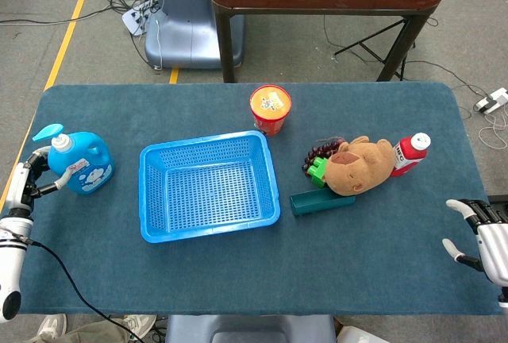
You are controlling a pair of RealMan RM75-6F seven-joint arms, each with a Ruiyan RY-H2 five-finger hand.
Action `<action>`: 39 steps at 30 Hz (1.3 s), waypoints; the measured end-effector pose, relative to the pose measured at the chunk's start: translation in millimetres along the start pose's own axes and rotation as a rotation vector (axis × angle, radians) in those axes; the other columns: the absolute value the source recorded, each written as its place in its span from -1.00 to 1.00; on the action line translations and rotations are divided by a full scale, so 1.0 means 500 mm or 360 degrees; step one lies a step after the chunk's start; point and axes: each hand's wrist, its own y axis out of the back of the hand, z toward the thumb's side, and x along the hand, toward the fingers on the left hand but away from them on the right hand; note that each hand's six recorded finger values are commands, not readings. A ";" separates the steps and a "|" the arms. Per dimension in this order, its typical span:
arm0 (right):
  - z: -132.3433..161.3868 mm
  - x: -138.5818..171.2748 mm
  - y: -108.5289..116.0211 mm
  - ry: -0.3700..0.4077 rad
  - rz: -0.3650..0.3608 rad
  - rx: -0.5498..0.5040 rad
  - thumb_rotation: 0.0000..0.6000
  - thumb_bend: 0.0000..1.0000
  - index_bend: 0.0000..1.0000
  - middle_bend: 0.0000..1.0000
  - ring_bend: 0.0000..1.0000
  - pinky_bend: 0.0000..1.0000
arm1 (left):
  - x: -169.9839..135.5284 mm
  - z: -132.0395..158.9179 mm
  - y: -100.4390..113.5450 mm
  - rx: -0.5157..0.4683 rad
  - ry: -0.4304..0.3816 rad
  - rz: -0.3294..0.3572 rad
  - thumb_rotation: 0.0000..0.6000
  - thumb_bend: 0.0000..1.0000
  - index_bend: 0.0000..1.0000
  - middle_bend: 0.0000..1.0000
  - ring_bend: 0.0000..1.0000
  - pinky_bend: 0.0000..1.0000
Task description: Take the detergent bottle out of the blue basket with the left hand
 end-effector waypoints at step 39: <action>0.006 -0.011 -0.011 0.0012 0.0019 -0.0004 1.00 -0.58 -0.49 -0.45 -0.57 -0.34 | -0.211 0.021 0.062 0.0566 -0.0162 0.0165 1.00 -0.37 -0.59 -0.70 -0.75 -0.70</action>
